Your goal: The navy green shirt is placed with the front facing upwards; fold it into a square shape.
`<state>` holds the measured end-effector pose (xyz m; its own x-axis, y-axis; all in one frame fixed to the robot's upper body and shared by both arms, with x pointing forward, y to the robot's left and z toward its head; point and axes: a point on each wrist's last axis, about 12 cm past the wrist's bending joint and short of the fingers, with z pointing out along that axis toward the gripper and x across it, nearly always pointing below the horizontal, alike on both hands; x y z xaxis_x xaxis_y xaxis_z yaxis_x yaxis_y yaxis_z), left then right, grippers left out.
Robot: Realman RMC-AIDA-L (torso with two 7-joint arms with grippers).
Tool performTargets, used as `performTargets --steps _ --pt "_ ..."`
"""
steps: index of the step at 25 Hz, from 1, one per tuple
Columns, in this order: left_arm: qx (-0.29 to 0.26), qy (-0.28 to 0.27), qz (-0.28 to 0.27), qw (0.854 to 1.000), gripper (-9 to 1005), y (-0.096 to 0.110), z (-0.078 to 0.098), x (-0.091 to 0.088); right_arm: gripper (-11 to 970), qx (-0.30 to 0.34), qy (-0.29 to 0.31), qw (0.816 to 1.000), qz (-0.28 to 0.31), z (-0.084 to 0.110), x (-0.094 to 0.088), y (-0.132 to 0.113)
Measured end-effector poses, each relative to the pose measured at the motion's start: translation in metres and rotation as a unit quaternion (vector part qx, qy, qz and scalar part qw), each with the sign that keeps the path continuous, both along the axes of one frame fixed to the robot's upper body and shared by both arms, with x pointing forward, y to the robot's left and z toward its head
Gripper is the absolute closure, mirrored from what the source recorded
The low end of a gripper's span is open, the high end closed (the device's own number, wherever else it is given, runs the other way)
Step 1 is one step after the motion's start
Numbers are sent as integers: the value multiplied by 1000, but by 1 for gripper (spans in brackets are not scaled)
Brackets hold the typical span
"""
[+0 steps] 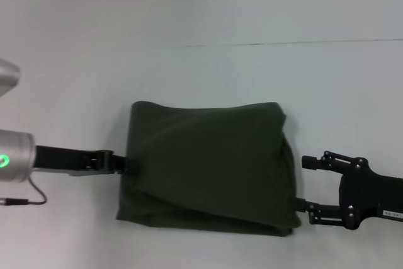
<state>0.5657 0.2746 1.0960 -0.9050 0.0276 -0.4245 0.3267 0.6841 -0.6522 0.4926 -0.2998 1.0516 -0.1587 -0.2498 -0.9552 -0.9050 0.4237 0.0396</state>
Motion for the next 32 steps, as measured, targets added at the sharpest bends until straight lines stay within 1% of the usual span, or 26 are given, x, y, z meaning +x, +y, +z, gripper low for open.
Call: performTargets --steps 5,13,16,20,23,25,27,29,30,32 --pt "-6 -6 12 1000 845 15 -3 -10 93 4 -3 1000 4 2 6 5" --pt "1 -12 -2 1000 844 19 -11 -15 90 11 -2 1000 19 6 13 14" --pt "9 -24 -5 1000 843 21 -11 -15 89 12 -3 1000 24 7 13 14" --pt "14 -62 -14 998 677 26 -7 -14 87 12 -4 999 29 8 13 14" --pt "20 -98 -15 995 568 33 2 -10 86 13 -6 999 30 9 13 14" --pt "21 -134 -26 990 500 35 12 -8 85 14 -6 999 31 9 12 14" --pt "11 -184 -64 981 433 33 22 -8 84 15 -6 999 38 9 11 15" --pt "-5 -234 -116 965 337 26 28 -12 83 16 -3 998 54 9 9 18" --pt "-14 -259 -142 955 290 23 29 -16 83 16 -2 998 63 10 8 20" --pt "-25 -288 -173 941 194 19 27 -21 83 16 3 996 90 10 4 24"
